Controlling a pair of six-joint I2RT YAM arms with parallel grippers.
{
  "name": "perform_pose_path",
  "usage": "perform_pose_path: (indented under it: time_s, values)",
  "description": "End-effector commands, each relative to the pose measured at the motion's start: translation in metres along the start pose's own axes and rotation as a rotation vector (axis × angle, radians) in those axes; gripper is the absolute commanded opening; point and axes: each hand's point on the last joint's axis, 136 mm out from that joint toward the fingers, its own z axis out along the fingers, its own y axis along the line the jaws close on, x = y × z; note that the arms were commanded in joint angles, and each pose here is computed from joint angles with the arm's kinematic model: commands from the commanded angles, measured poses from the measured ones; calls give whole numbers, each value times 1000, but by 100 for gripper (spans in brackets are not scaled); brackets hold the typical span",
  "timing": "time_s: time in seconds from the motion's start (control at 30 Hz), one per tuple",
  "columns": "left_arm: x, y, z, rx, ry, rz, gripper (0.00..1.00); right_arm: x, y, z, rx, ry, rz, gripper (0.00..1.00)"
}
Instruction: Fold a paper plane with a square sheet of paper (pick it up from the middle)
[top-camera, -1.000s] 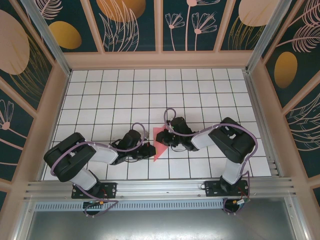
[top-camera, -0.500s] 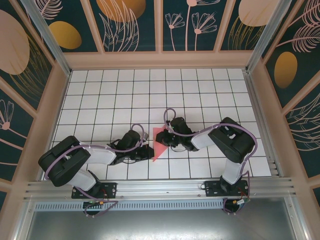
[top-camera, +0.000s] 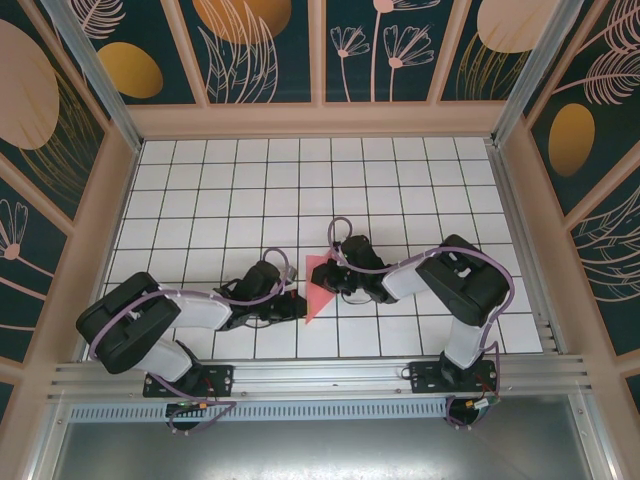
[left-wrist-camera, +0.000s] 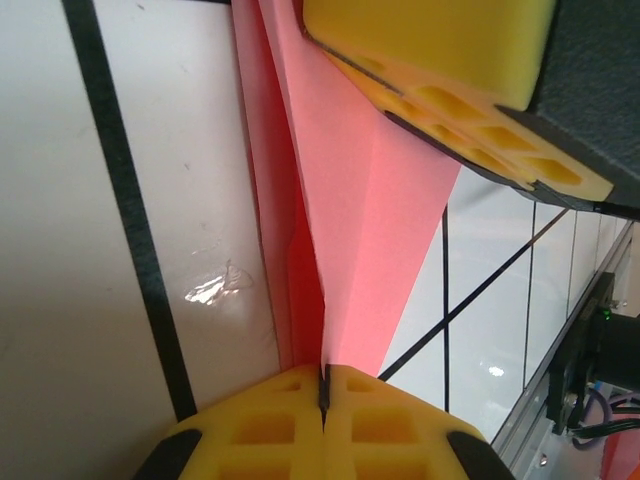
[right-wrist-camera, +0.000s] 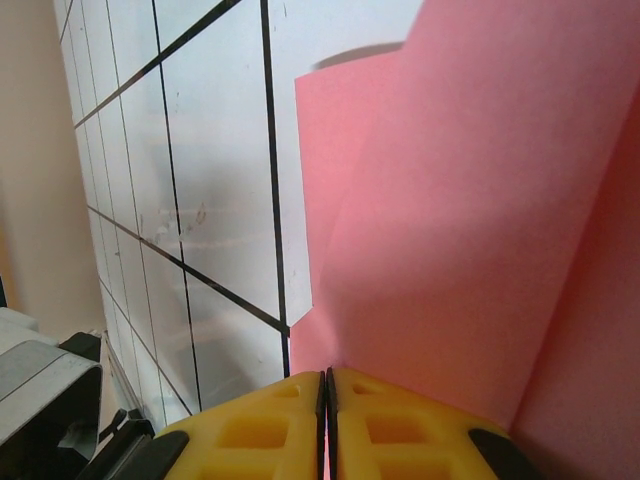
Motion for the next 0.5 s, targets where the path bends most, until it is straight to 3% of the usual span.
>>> perform_pose_path:
  time_s: [0.0, 0.1, 0.37, 0.47]
  values:
    - [53, 55, -12, -199, 174, -59, 6, 19, -64, 1, 209, 22, 74, 14]
    - [53, 55, -20, -200, 148, -69, 8, 20, -66, 1, 217, 23, 75, 14]
    - [18, 26, -47, -128, -84, -74, 16, 23, -68, 2, 227, 13, 89, 14]
    - [12, 14, -49, -80, -105, -71, 17, 24, -68, 2, 230, 14, 87, 13]
